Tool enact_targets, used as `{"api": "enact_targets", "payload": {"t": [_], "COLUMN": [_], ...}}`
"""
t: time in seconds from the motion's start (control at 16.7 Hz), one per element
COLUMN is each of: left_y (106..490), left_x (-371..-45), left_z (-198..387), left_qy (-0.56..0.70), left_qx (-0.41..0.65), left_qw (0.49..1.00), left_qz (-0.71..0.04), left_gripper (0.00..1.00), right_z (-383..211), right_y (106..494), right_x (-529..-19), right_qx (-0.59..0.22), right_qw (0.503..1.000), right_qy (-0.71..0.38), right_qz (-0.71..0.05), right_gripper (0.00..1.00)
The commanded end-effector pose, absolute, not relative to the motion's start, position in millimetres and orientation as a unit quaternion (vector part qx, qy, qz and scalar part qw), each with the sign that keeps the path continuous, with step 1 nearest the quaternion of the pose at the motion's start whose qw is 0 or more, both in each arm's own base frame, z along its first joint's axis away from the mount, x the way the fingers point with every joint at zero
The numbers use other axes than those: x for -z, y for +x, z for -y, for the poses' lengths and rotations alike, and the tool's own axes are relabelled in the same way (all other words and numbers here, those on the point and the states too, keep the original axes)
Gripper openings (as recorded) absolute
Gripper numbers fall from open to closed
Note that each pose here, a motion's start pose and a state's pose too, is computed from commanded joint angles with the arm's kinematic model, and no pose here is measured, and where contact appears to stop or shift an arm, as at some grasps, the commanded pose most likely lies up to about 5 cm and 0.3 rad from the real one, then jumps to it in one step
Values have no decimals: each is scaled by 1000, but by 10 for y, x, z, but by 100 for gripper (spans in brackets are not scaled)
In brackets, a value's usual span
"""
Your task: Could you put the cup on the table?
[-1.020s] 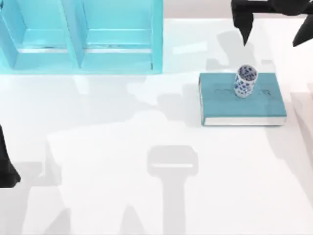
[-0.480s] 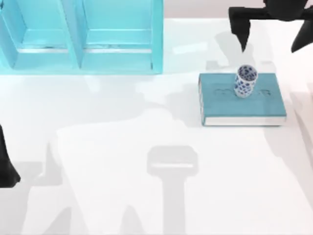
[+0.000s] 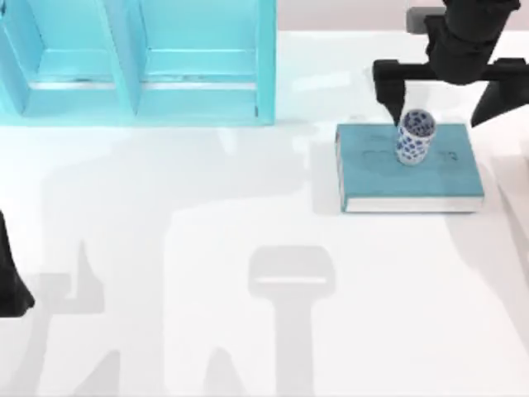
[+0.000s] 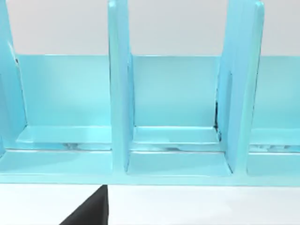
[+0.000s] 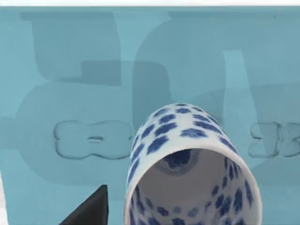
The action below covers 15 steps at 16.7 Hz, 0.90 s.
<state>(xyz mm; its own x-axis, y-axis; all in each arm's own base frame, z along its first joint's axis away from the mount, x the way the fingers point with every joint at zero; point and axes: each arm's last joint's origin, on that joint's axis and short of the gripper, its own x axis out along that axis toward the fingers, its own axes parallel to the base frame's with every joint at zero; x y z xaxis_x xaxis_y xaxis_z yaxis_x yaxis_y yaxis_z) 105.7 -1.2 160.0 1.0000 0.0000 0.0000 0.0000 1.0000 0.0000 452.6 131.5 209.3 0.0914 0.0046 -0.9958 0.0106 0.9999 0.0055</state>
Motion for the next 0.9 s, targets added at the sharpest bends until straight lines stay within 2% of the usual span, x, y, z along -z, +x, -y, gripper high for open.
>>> {"api": "enact_targets", "payload": {"t": [0.18, 0.48, 0.9], "left_y": [1057, 1057, 1057], "left_x": [-1600, -1600, -1600], "left_z": [12, 12, 12], "left_qy": [0, 0, 0], "left_qx": [0, 0, 0], "left_qw": [1000, 1000, 1000], "left_qz": [0, 0, 0], "left_gripper": [100, 100, 100], "right_z": [-1313, -1313, -1313], "right_y": [4519, 4515, 4515], "right_x": [-1850, -1800, -1800], "right_qx": [2, 1, 1], "right_qw": [740, 741, 741], "right_qy": [6, 6, 6], "right_qz": [-672, -672, -672], "right_gripper": [100, 100, 47]}}
